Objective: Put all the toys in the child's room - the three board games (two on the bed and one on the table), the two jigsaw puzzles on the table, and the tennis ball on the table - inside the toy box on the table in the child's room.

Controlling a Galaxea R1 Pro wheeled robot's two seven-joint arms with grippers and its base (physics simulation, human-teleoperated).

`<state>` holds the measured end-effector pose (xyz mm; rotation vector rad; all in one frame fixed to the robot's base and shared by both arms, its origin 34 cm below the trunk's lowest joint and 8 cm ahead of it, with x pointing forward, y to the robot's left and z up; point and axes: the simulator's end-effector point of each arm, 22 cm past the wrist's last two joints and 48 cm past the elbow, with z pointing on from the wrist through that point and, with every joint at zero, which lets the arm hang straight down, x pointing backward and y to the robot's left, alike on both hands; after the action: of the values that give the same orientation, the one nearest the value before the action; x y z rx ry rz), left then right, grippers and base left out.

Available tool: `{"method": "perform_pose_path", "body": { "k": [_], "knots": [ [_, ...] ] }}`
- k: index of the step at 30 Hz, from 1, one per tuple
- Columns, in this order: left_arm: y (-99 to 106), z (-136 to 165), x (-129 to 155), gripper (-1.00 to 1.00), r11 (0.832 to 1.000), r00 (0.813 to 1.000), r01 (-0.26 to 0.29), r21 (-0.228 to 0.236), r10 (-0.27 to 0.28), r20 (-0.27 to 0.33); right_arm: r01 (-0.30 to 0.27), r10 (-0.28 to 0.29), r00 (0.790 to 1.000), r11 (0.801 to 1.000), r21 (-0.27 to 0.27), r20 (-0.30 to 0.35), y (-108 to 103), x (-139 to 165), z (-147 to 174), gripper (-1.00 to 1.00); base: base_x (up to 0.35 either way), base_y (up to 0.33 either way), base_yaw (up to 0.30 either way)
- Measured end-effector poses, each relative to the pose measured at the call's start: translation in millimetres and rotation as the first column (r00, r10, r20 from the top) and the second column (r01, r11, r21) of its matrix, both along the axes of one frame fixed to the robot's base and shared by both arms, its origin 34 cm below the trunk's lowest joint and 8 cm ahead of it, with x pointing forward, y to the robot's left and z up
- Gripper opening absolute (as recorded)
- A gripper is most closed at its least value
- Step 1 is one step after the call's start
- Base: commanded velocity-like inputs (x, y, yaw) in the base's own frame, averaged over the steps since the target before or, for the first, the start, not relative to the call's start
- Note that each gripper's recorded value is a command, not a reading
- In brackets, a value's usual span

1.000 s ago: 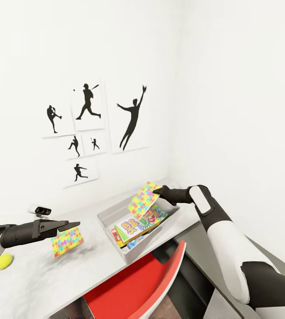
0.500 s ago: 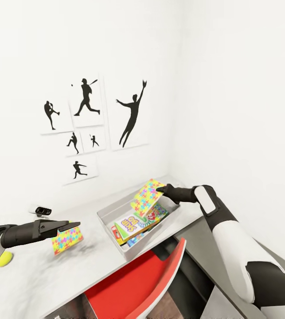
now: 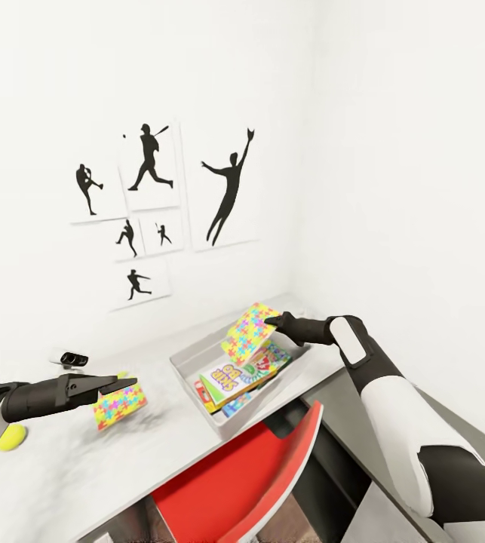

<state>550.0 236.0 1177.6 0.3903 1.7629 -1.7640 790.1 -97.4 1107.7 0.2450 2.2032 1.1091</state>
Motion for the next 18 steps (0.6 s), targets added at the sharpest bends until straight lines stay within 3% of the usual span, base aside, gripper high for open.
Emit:
{"method": "perform_pose_path", "body": {
  "k": [18],
  "knots": [
    [0.8, -12.5, 4.8, 1.00, 1.000, 1.000, 0.000, -0.001, 0.000, -0.029, 0.011, -0.011, 0.999, 1.000, -0.002, -0.045, -1.0, 2.1, -32.4, -1.00, 0.075, 0.108, 0.000]
  ]
}}
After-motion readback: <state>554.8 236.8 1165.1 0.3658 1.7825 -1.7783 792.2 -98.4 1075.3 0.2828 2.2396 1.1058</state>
